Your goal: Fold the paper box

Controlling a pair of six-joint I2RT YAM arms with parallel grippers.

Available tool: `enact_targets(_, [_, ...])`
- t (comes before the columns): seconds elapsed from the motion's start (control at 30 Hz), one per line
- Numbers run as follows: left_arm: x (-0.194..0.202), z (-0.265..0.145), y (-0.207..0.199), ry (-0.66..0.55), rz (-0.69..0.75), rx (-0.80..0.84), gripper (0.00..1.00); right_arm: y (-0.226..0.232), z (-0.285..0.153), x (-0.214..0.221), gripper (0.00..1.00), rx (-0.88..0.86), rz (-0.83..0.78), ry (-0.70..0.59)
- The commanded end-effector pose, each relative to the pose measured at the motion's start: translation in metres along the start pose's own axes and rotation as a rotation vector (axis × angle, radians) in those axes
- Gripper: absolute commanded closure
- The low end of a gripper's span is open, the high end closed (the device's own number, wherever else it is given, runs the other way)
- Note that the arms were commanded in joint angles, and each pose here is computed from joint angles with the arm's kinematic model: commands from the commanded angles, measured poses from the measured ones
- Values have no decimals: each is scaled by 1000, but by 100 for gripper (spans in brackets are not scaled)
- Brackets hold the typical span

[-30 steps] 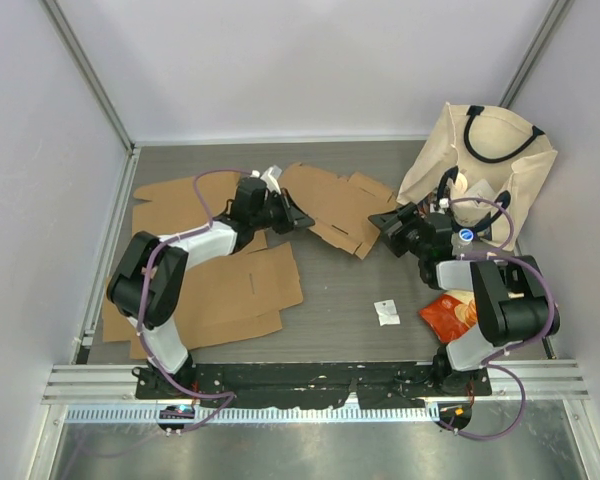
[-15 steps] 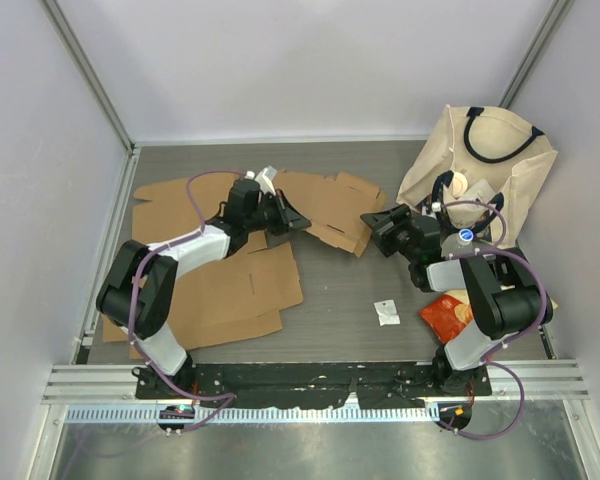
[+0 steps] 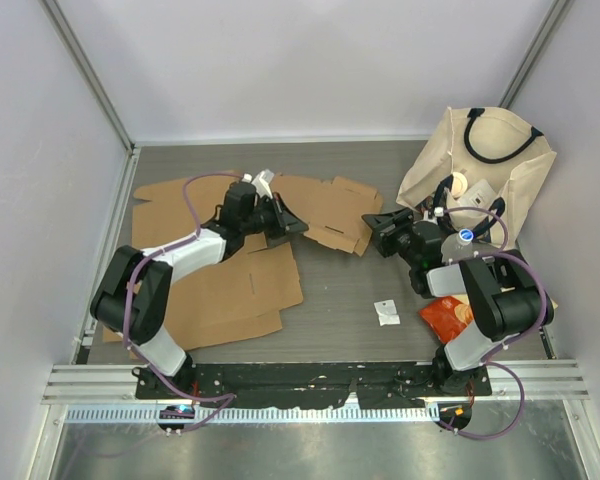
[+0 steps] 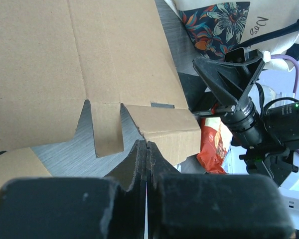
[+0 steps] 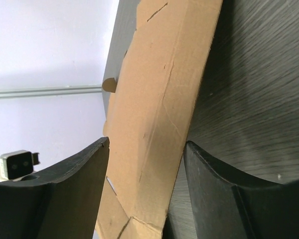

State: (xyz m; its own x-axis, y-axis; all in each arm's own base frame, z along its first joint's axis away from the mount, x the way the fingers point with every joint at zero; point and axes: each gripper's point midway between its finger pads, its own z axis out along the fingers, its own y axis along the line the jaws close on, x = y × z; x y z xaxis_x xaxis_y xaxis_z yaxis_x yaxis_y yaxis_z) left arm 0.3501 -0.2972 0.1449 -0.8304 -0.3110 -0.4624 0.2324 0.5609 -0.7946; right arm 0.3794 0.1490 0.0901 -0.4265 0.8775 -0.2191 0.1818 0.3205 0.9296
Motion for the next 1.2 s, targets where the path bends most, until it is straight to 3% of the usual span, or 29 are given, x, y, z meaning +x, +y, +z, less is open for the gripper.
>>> enact_targets(0.0, [-3, -11, -17, -19, 16, 74, 100, -10, 5, 0, 35, 52, 157, -11])
enact_targets(0.2, [6, -17, -17, -6, 10, 82, 100, 5, 10, -4, 44, 48, 147, -61])
enact_targets(0.33, [15, -24, -15, 13, 24, 83, 100, 11, 17, -3, 69, 57, 129, -62])
enact_targets(0.4, [21, -26, -13, 26, 22, 83, 100, 17, 21, 3, 76, 57, 111, -48])
enact_targets(0.43, [22, -27, -14, 28, 22, 88, 100, 18, 22, 4, 87, 62, 104, -55])
enact_targets(0.53, [28, -32, -16, 48, 37, 99, 99, 35, 22, 11, 99, 47, 35, -42])
enact_targets(0.63, [35, -55, -10, 71, 78, 3, 62, 56, 17, 4, 99, 43, -117, -61])
enact_targets(0.7, [10, -85, -12, -59, 227, -97, 31, 64, 8, -3, 99, 84, -338, -35])
enact_targets(0.73, [3, -98, -12, -93, 258, -153, 23, 95, 9, -14, 99, 51, -425, -54])
enact_targets(0.77, [-14, -117, -27, -184, 320, -154, 18, 82, 2, -17, 99, 143, -519, -27])
enact_targets(0.83, [-40, -131, -56, -288, 385, -110, 16, 118, -6, -33, 99, 103, -695, -51])
enact_targets(0.97, [-70, -139, -100, -342, 418, -35, 18, 155, -26, -26, 99, 61, -945, 105])
enact_targets(1.03, [-82, -141, -124, -376, 420, 29, 19, 182, -44, -26, 99, 3, -1065, 124])
enact_targets(1.17, [-98, -159, -164, -452, 459, 140, 18, 234, -100, 10, 99, -278, -1243, 244])
